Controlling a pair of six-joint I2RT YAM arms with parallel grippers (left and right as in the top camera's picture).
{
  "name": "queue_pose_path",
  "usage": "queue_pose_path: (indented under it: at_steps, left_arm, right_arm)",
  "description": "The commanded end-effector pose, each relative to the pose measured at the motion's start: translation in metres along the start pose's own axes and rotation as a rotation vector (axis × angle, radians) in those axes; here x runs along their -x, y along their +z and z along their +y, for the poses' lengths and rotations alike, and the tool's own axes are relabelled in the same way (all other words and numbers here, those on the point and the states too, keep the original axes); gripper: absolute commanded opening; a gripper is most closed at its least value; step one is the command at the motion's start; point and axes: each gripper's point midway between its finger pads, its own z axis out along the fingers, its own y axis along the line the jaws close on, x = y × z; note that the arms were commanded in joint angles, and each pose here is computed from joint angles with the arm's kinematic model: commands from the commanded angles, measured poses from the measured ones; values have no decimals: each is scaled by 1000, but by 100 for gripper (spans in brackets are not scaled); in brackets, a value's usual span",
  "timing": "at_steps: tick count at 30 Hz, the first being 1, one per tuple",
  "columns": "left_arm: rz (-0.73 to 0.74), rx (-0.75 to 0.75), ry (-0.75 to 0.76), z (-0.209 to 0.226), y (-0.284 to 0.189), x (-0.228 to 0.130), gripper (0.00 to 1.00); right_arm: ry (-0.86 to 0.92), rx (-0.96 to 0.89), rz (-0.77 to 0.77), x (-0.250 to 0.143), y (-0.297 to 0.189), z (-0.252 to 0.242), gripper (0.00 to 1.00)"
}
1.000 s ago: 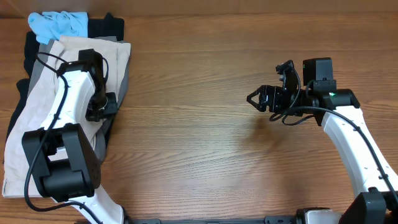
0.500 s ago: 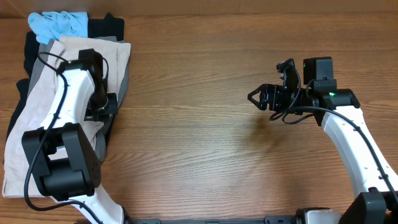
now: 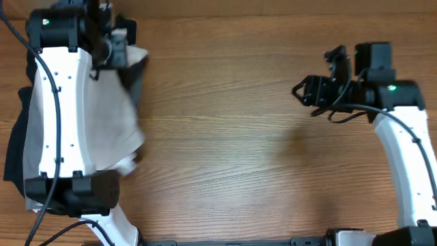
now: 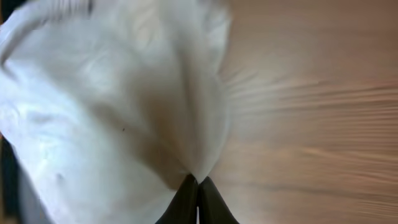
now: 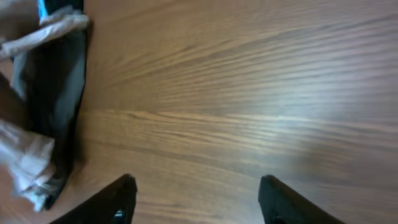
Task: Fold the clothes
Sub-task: 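Lift the beige shorts with the left gripper and drop them mid-table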
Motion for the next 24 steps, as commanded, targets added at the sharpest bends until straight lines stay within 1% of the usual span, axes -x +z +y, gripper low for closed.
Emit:
queue_pose_path:
  at_steps: [1, 5, 9, 14, 18, 24]
  left_arm:
    - [-153, -222, 87, -62, -42, 25, 4]
    - [-293, -383, 133, -115, -70, 50, 4]
    - [-410, -581, 169, -171, -100, 68, 4]
    - [-515, -759, 200, -218, -135, 79, 4]
    - [-527, -790, 214, -232, -143, 77, 3]
    - [-466, -781, 216, -238, -130, 66, 4]
  right_arm:
    - [-15, -46, -88, 22, -42, 4, 66]
    - [7, -57, -95, 25, -65, 7, 66]
    - [14, -61, -91, 20, -71, 8, 66]
    - [30, -88, -59, 12, -71, 3, 66]
    - [29, -88, -49, 9, -71, 3, 67]
    - [33, -89, -42, 10, -67, 1, 66]
